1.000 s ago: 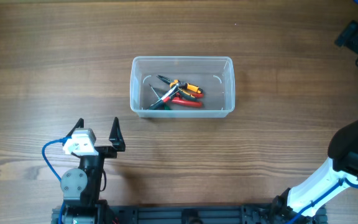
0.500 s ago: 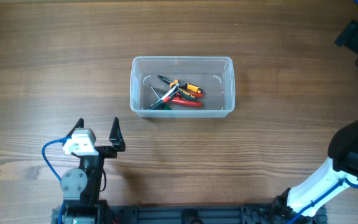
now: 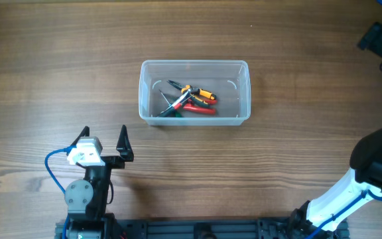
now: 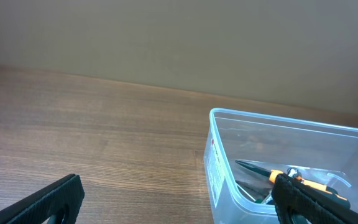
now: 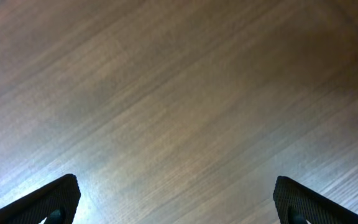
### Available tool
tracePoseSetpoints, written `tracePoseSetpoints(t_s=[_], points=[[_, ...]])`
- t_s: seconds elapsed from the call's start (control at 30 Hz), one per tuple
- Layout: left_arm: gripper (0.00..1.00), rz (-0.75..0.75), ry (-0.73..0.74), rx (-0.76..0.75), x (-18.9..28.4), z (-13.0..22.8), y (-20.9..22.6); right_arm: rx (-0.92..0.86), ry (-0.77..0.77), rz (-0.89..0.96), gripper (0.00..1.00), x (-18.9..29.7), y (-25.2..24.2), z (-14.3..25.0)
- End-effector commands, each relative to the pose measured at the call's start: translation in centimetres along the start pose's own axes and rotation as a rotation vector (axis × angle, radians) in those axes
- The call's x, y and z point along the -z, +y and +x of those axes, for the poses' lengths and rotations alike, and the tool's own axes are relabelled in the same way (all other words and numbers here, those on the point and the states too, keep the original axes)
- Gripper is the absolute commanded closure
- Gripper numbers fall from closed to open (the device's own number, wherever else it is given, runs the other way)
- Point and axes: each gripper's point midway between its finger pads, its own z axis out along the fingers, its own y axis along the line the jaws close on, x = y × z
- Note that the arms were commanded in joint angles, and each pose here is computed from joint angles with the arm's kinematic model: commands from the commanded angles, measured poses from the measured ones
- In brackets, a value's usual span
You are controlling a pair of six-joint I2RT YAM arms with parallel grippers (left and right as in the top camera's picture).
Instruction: Pack container
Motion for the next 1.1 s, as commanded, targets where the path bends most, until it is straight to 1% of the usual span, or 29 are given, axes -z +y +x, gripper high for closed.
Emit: tracePoseSetpoints(t_s=[0.0, 0.13, 0.17, 0.27, 0.33, 0.37, 0.4, 0.6, 0.8, 1.07], points=[[0.00, -0.004, -0.002, 0.002, 0.0, 0.1, 0.1, -0.005, -0.170, -0.043, 0.00, 4.6, 0.7, -3.1], [0.00, -0.004, -0.002, 0.002, 0.0, 0.1, 0.1, 0.008, -0.384, -0.097, 0.00, 10.5, 2.1, -6.4], [0.00, -0.004, -0.002, 0.002, 0.0, 0.1, 0.1, 0.011, -0.464, -0.119, 0.00, 13.2, 2.8, -7.3], [0.00, -0.004, -0.002, 0.002, 0.0, 0.1, 0.1, 0.022, -0.600, -0.167, 0.00, 17.8, 4.3, -7.9], [0.00, -0.004, -0.002, 0.002, 0.0, 0.1, 0.1, 0.029, -0.703, -0.197, 0.00, 21.0, 5.4, -7.5], [0.00, -0.004, -0.002, 0.002, 0.0, 0.1, 0.1, 0.031, -0.778, -0.215, 0.00, 23.4, 6.1, -6.5], [0.00, -0.005, -0.002, 0.002, 0.0, 0.1, 0.1, 0.034, -0.807, -0.230, 0.00, 24.4, 6.4, -5.7], [0.00, -0.004, -0.002, 0.002, 0.0, 0.1, 0.1, 0.064, -0.940, -0.367, 0.00, 28.0, 8.1, 0.1], [0.00, -0.004, -0.002, 0.002, 0.0, 0.1, 0.1, 0.074, -1.036, -0.474, 0.00, 28.8, 7.8, 6.1], [0.00, -0.004, -0.002, 0.002, 0.0, 0.1, 0.1, -0.031, -1.114, -0.578, 0.00, 27.0, 4.6, 12.9]])
